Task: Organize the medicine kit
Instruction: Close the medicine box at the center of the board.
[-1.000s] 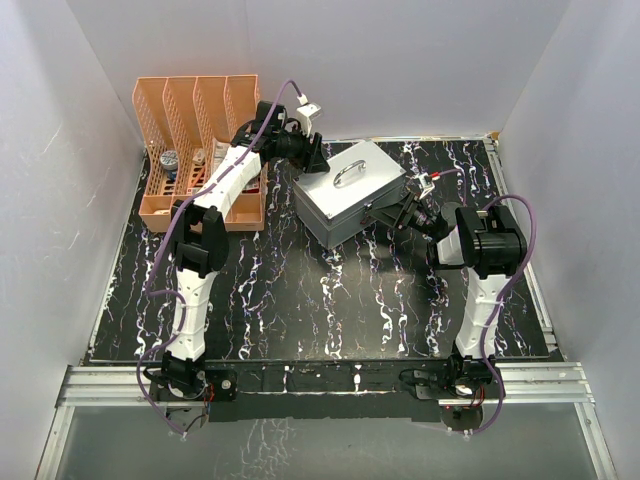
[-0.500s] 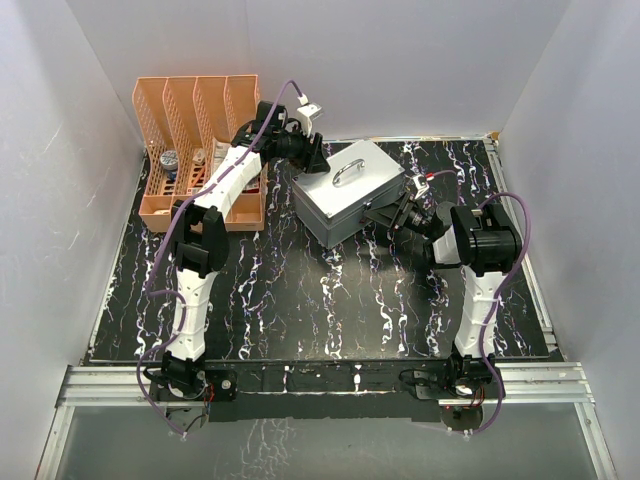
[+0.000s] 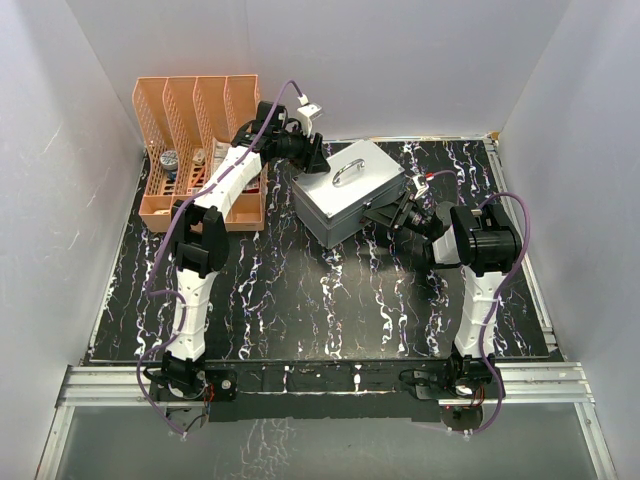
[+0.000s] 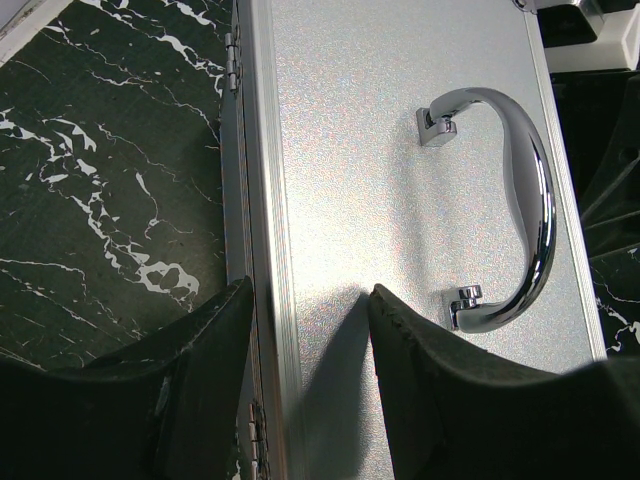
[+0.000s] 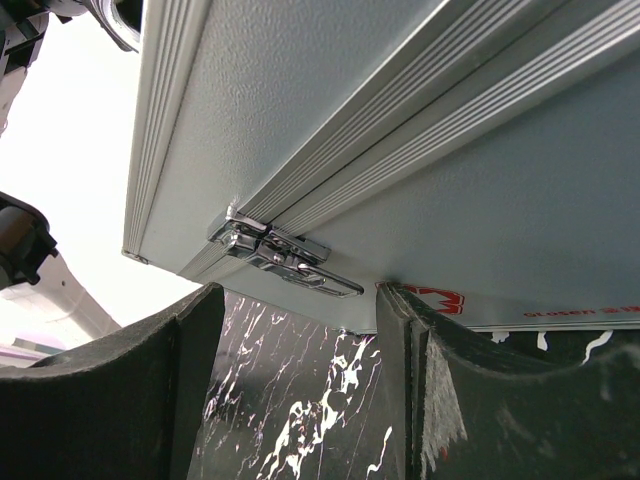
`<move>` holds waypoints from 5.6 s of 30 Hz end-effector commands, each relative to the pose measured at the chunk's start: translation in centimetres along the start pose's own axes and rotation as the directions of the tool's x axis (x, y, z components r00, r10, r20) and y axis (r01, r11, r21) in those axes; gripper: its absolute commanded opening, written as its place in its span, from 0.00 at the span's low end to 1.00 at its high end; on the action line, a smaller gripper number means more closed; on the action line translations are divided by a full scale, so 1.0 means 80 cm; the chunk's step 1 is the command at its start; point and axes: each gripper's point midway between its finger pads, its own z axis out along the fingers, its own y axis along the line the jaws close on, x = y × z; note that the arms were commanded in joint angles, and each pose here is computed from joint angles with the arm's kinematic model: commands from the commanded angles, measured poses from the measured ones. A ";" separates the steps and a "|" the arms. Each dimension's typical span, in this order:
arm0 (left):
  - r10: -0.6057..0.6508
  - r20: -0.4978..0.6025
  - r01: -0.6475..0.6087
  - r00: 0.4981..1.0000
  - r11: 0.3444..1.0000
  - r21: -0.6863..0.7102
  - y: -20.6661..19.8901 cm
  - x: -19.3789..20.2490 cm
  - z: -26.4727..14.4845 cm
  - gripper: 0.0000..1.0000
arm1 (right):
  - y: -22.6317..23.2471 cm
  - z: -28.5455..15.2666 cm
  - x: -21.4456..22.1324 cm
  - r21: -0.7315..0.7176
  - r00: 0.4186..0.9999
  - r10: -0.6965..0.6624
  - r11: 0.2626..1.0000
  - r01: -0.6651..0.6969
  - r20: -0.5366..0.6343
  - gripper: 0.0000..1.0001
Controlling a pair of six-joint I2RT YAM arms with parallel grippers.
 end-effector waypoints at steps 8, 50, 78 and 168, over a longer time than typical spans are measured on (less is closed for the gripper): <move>-0.029 -0.087 0.029 0.996 1.000 -0.007 -0.009 0.030 -0.003 0.48 | 0.103 0.001 -0.055 -0.181 0.908 -0.369 0.897 0.404 0.196 0.60; -0.018 -0.110 0.018 0.994 1.000 -0.002 -0.014 0.037 0.000 0.48 | 0.129 -0.010 -0.045 -0.203 0.905 -0.386 0.886 0.418 0.179 0.57; -0.007 -0.118 0.008 0.993 1.000 0.005 -0.022 0.038 0.003 0.48 | 0.144 -0.003 -0.068 -0.219 0.898 -0.381 0.878 0.426 0.218 0.56; 0.074 -0.099 -0.076 0.992 0.997 -0.019 -0.044 0.016 -0.019 0.48 | 0.164 -0.056 -0.054 -0.064 0.867 -0.470 0.872 0.485 0.166 0.63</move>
